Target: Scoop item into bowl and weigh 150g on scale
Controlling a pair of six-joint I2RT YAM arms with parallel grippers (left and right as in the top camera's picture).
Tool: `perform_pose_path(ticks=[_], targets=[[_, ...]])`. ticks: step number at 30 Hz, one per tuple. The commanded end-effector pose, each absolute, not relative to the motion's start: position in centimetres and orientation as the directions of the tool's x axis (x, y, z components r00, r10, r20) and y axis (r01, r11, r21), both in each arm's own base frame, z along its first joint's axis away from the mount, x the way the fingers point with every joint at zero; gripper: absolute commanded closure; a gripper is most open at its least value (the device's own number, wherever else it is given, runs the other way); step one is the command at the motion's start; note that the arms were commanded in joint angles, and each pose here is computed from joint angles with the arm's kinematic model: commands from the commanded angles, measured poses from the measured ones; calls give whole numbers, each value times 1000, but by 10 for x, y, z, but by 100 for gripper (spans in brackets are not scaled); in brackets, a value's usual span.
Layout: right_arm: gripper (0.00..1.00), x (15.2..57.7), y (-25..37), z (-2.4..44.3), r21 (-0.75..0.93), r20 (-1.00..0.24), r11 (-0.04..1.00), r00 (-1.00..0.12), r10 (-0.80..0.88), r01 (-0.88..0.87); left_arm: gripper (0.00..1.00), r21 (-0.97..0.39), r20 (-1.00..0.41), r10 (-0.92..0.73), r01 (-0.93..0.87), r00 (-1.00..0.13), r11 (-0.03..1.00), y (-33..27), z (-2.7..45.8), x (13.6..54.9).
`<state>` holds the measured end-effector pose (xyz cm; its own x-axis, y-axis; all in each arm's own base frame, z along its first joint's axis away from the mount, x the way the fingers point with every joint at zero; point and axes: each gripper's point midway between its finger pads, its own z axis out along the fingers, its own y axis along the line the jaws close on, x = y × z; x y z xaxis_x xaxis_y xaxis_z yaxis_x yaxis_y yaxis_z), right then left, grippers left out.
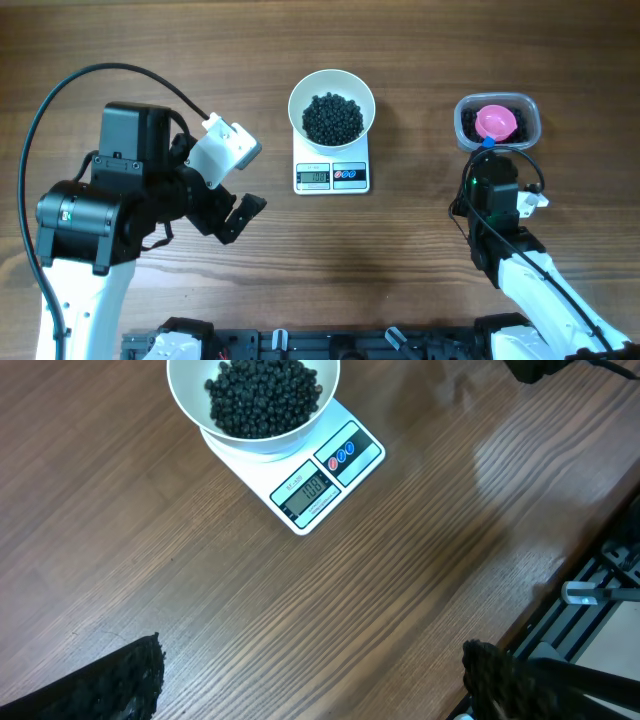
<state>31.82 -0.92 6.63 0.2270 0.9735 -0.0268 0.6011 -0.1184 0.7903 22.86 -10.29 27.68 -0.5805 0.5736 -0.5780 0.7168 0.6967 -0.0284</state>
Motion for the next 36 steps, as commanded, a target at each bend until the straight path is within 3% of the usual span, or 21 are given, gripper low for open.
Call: perform_pose_path(ticks=[1,9,23,25,33,36], targets=[[17,317,-13,62,792,-45,-119,251,967,599,0,-19,-596,573,723,-563,691,-103,283,229],[20,332,-11,51,803,-4,-160,274,962,574,0,-19,-596,573,723,-563,691,-103,283,229],[42,335,-23,53,824,-39,-161,336,941,543,0,-19,-596,573,723,-563,691,-103,283,229],[49,336,-21,52,822,-50,-141,316,947,552,0,-19,-596,573,723,-563,691,-103,283,229],[92,339,-6,56,820,-56,-71,202,978,568,0,-19,-596,573,723,-563,691,-103,283,229],[96,340,-4,59,824,-51,-66,189,981,563,0,-19,-596,573,723,-563,691,-103,283,229]])
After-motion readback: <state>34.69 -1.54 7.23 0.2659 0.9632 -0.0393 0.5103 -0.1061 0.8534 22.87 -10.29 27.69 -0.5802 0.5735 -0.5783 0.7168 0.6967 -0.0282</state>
